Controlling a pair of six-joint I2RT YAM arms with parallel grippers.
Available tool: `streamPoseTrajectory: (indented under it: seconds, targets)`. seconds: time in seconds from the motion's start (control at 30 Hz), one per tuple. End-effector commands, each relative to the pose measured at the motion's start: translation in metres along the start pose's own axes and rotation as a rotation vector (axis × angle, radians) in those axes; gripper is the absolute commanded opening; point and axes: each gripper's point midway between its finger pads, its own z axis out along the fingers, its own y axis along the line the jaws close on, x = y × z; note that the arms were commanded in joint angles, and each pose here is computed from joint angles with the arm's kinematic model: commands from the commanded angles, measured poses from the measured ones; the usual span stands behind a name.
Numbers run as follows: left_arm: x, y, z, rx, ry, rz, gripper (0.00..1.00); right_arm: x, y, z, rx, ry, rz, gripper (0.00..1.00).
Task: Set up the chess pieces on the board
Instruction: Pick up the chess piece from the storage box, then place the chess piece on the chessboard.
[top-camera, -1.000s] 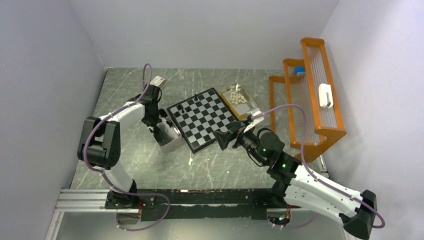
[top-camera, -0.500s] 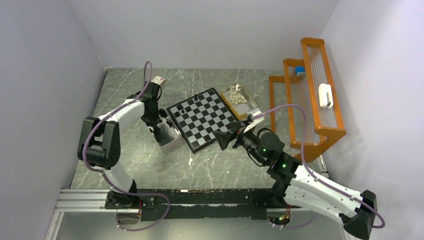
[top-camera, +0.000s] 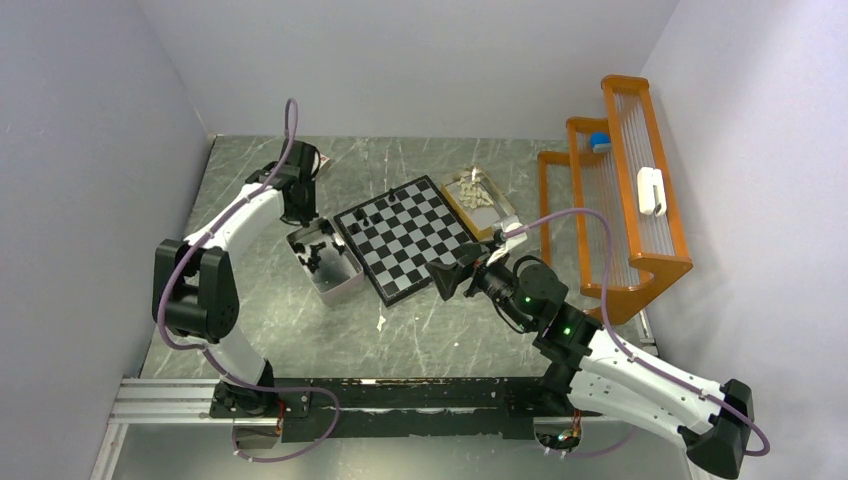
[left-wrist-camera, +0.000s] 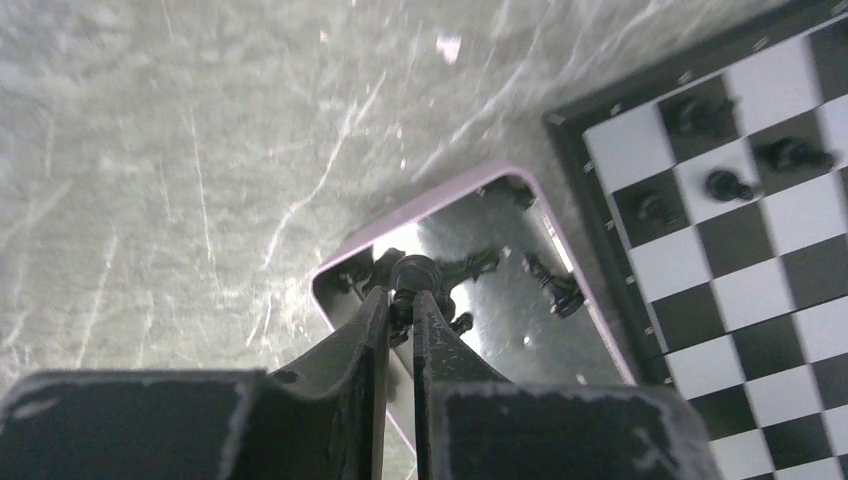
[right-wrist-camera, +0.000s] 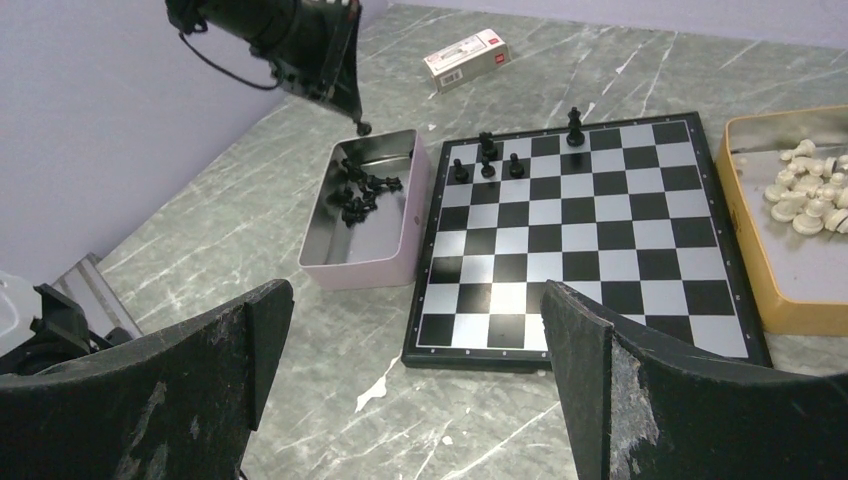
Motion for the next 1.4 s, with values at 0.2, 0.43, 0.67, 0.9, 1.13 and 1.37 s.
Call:
streamPoseTrajectory:
  seconds: [0.2, 0.43, 0.67, 0.9, 1.13, 1.37]
  targets:
    - [-0.08, -0.049, -0.033, 0.072, -0.183, 0.092, 0.11, -0.01, 0.0, 0.002, 0.009, -0.02, 0.0, 1.0]
    - [-0.102, -0.091, -0.028, 0.103, -0.228, 0.148, 0.11, -0.01, -0.002, 0.002, 0.018, -0.018, -0.001, 1.0]
    - [-0.103, -0.132, -0.016, 0.18, -0.22, 0.17, 0.11, -0.008, -0.004, 0.0, 0.026, -0.012, -0.003, 1.0]
    - [-0.096, -0.159, 0.0, 0.21, -0.191, 0.214, 0.11, -0.008, -0.005, -0.002, 0.033, -0.018, 0.0, 1.0]
    - [-0.084, -0.17, 0.018, 0.209, -0.153, 0.242, 0.13, -0.008, -0.007, -0.003, 0.039, -0.015, -0.006, 1.0]
    - [-0.074, -0.171, 0.032, 0.195, -0.124, 0.265, 0.13, -0.007, -0.008, -0.004, 0.044, -0.018, -0.007, 1.0]
